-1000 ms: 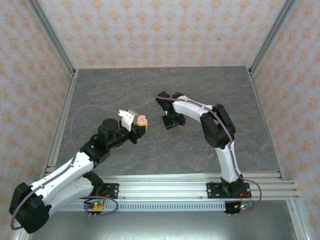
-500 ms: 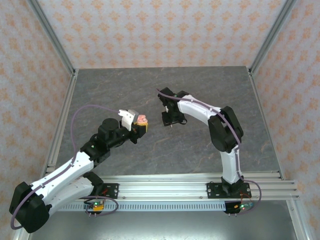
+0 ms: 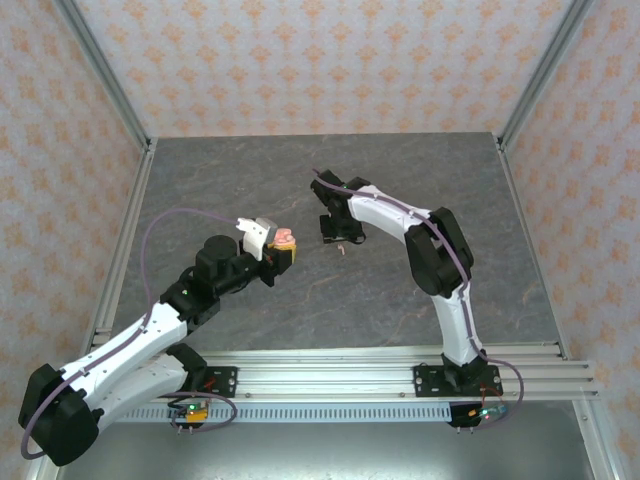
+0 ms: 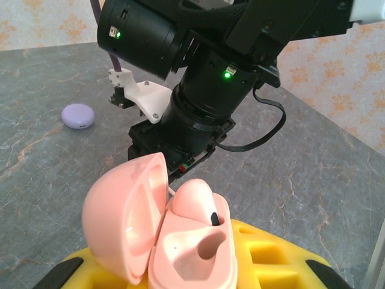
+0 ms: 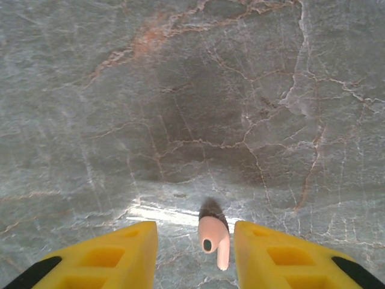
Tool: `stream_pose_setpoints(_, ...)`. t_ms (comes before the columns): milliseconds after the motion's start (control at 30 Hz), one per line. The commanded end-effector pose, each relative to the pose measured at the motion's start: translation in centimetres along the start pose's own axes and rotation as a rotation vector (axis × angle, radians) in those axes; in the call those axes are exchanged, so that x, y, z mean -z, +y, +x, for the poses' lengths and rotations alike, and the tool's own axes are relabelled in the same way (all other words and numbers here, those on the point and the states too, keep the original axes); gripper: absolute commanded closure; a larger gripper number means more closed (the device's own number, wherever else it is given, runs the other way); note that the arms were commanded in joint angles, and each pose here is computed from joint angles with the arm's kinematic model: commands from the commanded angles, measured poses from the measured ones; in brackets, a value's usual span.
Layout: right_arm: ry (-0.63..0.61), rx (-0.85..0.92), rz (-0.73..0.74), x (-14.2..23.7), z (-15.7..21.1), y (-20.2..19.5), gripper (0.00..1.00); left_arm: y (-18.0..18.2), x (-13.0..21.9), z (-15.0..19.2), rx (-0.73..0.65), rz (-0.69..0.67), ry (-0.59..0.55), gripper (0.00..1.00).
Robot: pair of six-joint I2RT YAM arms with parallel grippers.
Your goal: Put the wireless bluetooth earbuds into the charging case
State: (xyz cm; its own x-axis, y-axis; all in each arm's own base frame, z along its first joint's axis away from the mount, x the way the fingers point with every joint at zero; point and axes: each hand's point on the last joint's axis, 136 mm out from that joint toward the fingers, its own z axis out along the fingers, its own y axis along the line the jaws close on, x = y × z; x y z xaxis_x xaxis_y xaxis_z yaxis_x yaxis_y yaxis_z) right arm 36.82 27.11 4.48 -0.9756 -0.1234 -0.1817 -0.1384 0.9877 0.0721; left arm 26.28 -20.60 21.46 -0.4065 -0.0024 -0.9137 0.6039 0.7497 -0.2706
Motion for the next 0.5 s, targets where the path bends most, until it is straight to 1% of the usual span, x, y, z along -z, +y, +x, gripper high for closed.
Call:
stream_pose_setpoints(0,0.019,-0.030,0.068,-0.1,0.1,-1.2,0.62,-0.4,0.1,-1.7,-0.006,0.016,-0.034,0.92)
stream_pose_setpoints(133,0.024,-0.033,0.095,-0.2,0.1,-1.6,0.62,-0.4,0.1,-1.7,-0.006,0.017,-0.033,0.92)
stream_pose_setpoints(400,0.056,-0.030,0.101,-1.0,0.5,-1.6,0.64,-0.4,0.0,-1.6,-0.005,0.017,-0.033,0.92)
stream_pose_setpoints(467,0.054,-0.029,0.101,-1.1,0.4,-1.5,0.65,-0.4,0.0,-1.6,-0.003,0.019,-0.033,0.92)
